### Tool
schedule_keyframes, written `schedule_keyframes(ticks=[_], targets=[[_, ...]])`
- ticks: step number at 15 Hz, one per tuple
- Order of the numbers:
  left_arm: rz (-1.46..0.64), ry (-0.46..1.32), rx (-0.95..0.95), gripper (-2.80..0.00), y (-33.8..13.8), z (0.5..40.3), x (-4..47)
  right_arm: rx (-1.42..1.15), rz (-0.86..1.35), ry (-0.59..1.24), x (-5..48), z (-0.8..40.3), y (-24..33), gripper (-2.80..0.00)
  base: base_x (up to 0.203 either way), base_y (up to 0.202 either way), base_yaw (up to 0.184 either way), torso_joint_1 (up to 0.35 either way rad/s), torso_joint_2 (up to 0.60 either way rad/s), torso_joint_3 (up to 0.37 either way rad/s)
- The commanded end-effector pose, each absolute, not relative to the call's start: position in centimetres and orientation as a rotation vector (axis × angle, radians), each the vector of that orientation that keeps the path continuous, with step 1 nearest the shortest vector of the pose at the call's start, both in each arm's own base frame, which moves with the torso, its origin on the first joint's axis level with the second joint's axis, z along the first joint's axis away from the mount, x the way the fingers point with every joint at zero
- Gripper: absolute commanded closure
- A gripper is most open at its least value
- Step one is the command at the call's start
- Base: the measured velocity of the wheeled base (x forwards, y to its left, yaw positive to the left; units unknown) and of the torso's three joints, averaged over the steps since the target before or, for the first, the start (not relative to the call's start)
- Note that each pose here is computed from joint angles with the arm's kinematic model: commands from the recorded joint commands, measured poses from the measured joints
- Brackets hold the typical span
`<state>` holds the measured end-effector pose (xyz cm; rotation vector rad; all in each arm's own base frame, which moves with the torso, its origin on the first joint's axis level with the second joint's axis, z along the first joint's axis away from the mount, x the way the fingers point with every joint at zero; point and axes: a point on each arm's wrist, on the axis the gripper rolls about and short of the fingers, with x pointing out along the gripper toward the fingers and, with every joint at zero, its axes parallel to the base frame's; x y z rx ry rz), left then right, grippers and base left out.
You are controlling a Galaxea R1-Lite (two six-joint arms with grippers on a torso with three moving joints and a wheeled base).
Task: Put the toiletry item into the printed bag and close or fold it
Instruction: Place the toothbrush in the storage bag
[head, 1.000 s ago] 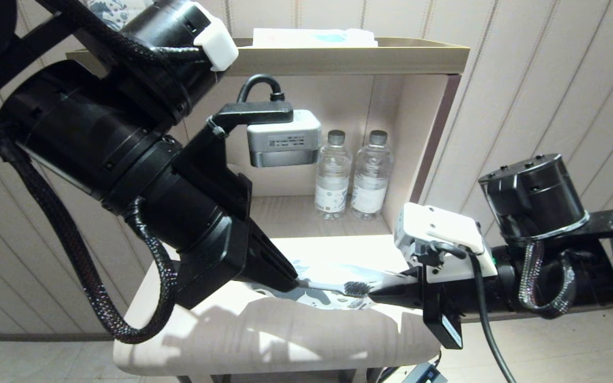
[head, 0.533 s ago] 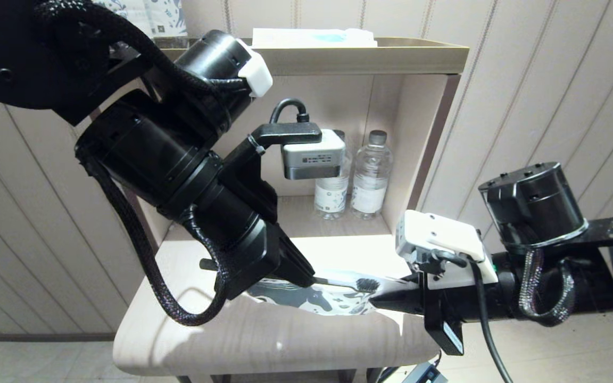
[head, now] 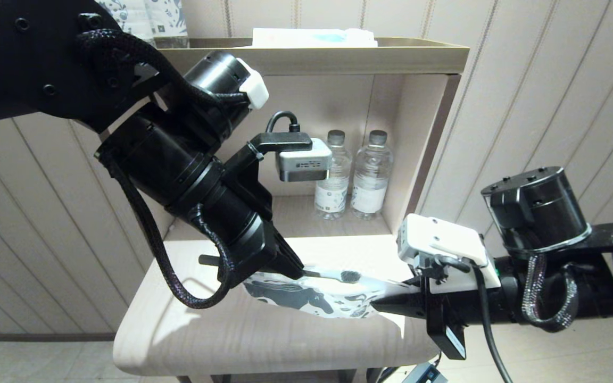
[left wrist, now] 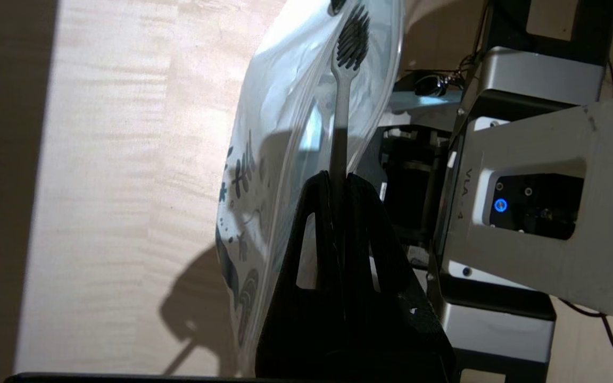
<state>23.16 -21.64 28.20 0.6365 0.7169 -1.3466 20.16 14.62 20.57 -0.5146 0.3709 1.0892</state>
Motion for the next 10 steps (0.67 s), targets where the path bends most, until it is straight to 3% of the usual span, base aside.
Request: schedule_keyframes(ticks=[1,10], targets=[[-1.341,0.724,0.636,0.0,-21.6,28.0,23.5,-0.516,1.092,0.367,20.1,20.6,14.6,0.0,0.0,0.0,0.0,0.0,0.0,0.0],[-1.409,0.696,0.603,0.0,-22.8,27.7,23.3,-0.472,1.165,0.369,19.7,20.5,14.9,0.0,0.0,0.0,0.0,0.0,0.0,0.0]])
